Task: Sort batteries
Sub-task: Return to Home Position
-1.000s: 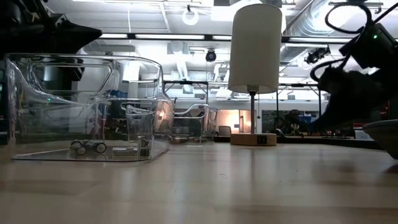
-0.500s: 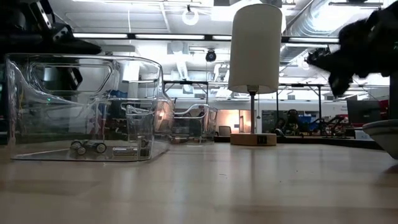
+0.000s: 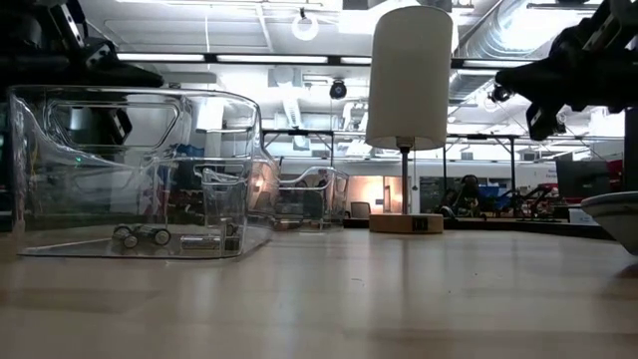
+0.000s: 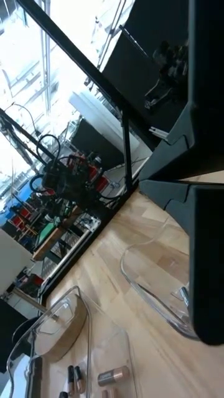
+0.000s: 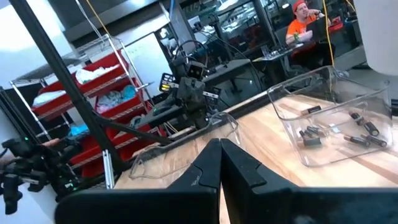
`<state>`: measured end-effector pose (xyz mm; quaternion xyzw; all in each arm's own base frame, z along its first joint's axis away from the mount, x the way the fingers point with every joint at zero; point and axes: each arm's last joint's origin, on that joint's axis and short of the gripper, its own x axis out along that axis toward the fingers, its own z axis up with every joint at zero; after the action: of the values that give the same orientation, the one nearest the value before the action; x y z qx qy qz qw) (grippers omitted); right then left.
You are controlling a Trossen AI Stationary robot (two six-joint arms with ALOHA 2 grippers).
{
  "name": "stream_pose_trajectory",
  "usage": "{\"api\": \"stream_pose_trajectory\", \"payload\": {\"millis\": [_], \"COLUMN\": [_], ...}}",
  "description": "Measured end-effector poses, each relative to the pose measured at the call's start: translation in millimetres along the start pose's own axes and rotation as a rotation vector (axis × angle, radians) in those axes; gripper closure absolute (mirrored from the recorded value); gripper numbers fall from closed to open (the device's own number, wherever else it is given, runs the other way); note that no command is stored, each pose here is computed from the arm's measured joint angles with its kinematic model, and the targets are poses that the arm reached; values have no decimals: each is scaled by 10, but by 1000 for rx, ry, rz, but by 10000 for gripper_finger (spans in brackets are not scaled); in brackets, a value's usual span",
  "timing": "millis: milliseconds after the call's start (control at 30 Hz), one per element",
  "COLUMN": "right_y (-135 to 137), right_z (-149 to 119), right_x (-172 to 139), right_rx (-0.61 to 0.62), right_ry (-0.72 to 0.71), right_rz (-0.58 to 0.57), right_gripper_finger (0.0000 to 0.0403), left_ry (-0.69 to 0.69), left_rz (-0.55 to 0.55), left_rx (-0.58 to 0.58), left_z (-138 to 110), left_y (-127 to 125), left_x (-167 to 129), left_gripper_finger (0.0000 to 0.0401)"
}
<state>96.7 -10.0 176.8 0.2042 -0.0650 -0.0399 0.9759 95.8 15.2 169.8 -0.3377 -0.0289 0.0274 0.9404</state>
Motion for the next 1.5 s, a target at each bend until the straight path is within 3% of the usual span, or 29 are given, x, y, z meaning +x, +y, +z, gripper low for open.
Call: {"api": "stream_pose_trajectory", "payload": {"millis": [1500], "right_y": [-13], "right_z": [-28], "right_x": [1], "right_rx": [0], "right_ry": [28], "right_rz": [-13], "right_gripper_finger": [402], "left_ry": [3], "left_rz": [2], "left_rx": [0], "left_z": [-2], "left_y": [2], "left_x": [2], "left_gripper_finger": [400]}}
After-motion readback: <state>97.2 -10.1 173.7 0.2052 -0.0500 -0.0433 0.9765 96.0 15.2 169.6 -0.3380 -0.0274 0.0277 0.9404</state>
